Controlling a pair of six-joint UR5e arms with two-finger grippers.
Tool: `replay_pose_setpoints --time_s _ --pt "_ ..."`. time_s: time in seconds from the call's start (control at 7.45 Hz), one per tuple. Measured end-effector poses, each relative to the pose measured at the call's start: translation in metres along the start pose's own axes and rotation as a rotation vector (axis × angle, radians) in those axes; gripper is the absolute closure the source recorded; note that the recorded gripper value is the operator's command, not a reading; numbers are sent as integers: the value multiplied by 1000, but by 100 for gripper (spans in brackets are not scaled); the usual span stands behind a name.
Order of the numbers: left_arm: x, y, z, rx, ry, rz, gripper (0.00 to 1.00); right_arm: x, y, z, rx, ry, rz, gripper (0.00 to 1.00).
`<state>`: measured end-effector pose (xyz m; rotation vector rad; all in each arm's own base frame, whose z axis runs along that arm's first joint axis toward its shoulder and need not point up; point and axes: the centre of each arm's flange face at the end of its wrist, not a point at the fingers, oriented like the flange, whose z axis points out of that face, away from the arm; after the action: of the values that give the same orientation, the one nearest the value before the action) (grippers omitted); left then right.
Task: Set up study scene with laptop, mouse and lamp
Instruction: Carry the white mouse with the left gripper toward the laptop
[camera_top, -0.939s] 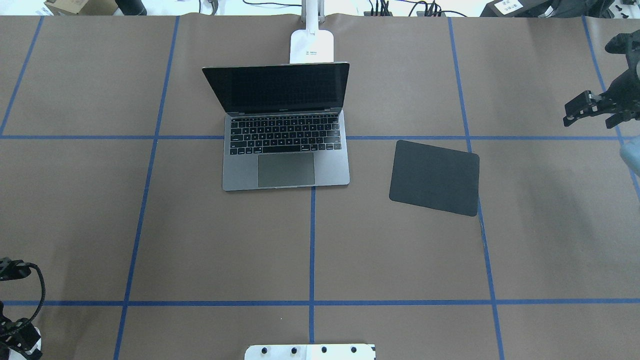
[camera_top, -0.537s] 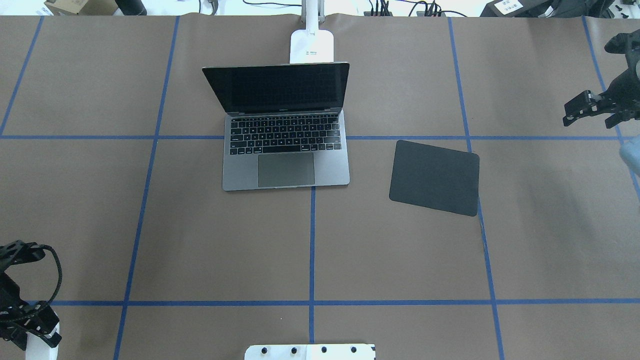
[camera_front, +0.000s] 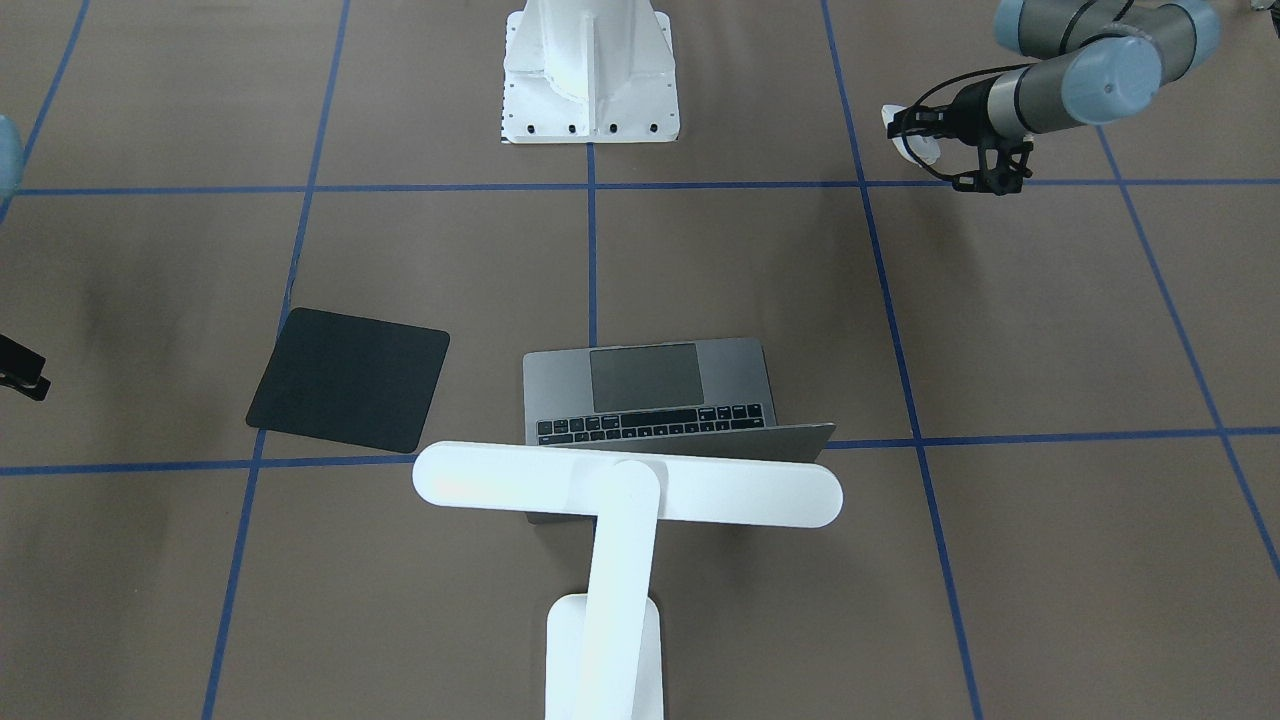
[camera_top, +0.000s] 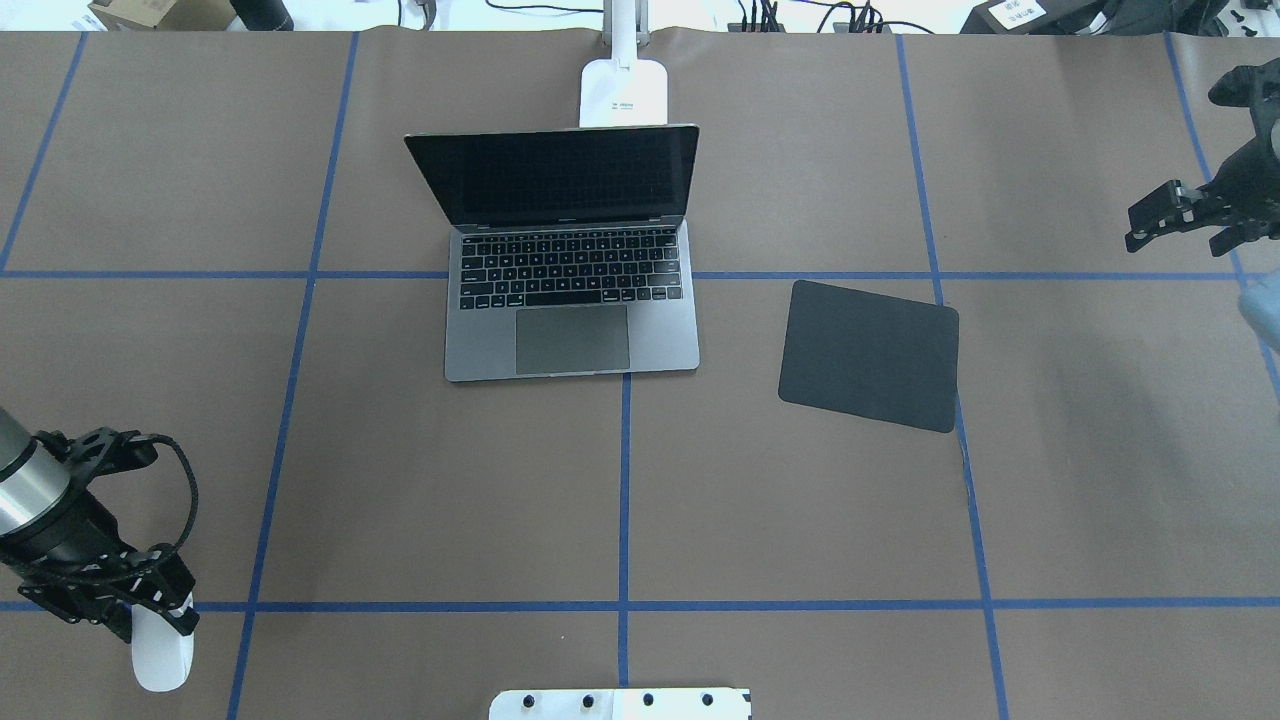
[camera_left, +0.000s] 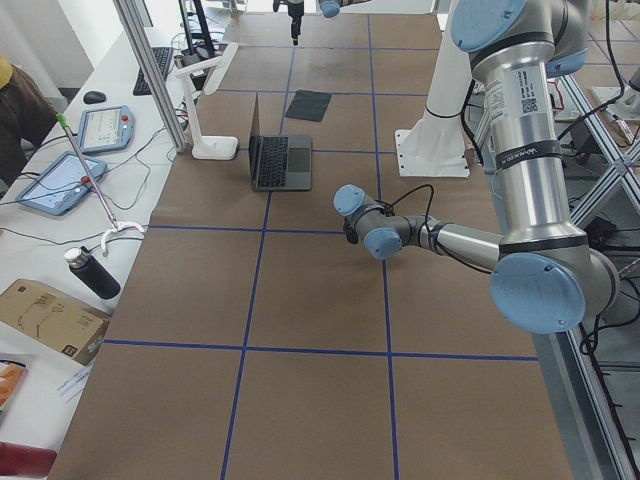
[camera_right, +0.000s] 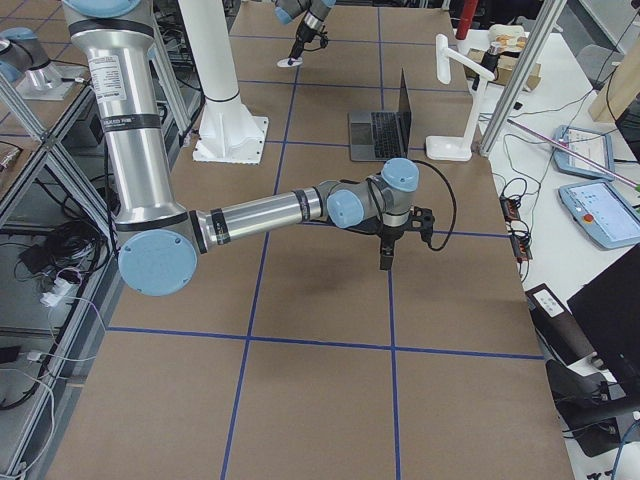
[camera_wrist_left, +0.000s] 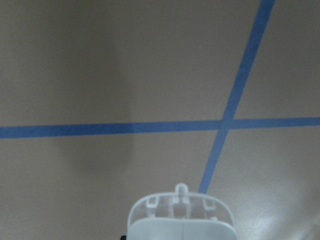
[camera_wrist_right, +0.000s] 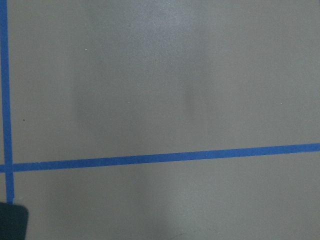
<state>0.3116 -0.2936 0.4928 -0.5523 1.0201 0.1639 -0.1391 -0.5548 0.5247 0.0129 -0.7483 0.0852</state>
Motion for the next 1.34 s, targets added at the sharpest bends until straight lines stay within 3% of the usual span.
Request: replay_pose_setpoints --time_s 0.67,1.34 --pt "136 -60 -38 114 -47 -51 54 -2 -3 -2 20 21 0 0" --pt "240 -84 -73 175 -64 -59 54 -8 -4 -7 24 8 -4 0"
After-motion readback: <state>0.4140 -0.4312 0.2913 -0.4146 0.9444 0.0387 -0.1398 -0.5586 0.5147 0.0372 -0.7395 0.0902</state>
